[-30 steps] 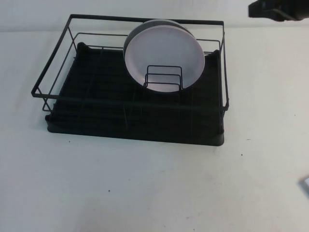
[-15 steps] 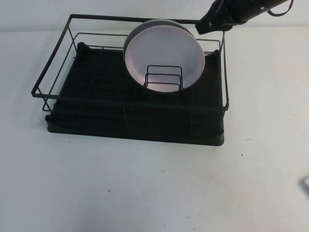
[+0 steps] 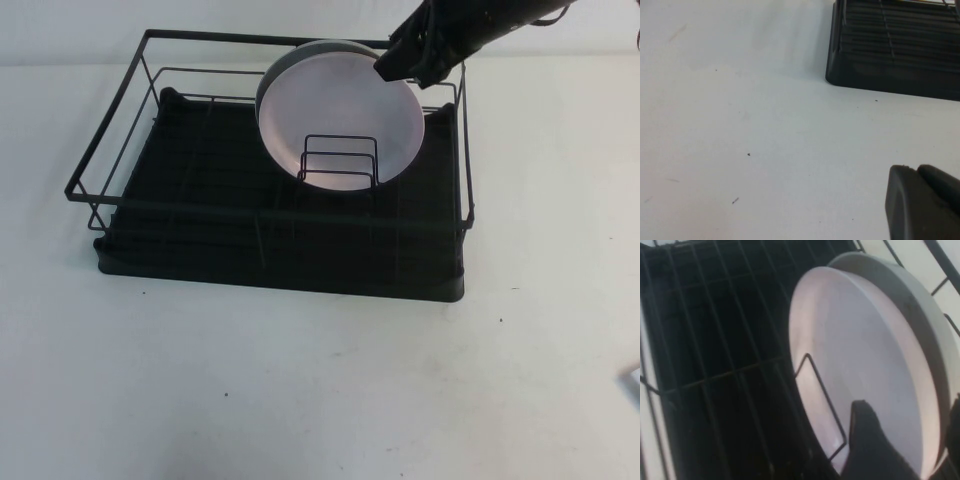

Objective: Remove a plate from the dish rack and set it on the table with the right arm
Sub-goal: Grasp the plate from the shelf

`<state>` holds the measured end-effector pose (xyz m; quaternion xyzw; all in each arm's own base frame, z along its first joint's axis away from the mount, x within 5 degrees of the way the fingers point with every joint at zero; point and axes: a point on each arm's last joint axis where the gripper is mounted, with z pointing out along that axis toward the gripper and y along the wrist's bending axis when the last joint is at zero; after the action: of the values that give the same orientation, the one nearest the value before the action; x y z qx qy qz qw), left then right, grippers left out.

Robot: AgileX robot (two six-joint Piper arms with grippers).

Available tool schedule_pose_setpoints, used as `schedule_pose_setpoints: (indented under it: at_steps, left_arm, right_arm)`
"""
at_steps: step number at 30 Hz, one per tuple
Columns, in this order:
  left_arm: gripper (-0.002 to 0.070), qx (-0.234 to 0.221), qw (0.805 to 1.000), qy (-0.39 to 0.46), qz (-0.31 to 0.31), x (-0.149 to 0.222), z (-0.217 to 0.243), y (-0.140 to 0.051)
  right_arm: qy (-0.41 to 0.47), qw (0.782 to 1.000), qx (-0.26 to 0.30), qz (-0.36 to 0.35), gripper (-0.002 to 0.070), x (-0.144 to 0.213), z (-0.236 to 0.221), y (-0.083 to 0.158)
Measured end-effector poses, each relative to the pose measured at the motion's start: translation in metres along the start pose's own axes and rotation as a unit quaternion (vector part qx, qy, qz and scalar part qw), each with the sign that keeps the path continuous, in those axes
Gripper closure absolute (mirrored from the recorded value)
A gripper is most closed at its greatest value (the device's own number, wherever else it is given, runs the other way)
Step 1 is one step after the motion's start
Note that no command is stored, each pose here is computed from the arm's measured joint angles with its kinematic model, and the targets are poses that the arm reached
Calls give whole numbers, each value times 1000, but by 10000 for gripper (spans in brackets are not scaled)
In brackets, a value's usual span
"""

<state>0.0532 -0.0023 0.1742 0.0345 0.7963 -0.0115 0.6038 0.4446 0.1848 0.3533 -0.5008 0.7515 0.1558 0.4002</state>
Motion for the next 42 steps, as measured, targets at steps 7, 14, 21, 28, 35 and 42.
schedule_pose_setpoints:
  at_steps: [7, 14, 21, 28, 35, 42]
  left_arm:
    - [679, 0, 1000, 0, 0, 0, 0, 0]
    - [679, 0, 1000, 0, 0, 0, 0, 0]
    - [679, 0, 1000, 0, 0, 0, 0, 0]
    - [679, 0, 1000, 0, 0, 0, 0, 0]
    - [679, 0, 1000, 0, 0, 0, 0, 0]
    - [679, 0, 1000, 0, 0, 0, 0, 0]
  right_arm:
    - [16, 1000, 4, -1, 372, 13, 20, -6]
    - [25, 1000, -2, 5, 374, 22, 33, -9]
    - [12, 1000, -11, 6, 374, 20, 33, -7]
    - [-2, 1000, 6, 2, 375, 17, 34, -10]
    - [-11, 1000, 9, 2, 375, 16, 34, -11]
    - [-10, 1000, 8, 5, 375, 21, 42, -12]
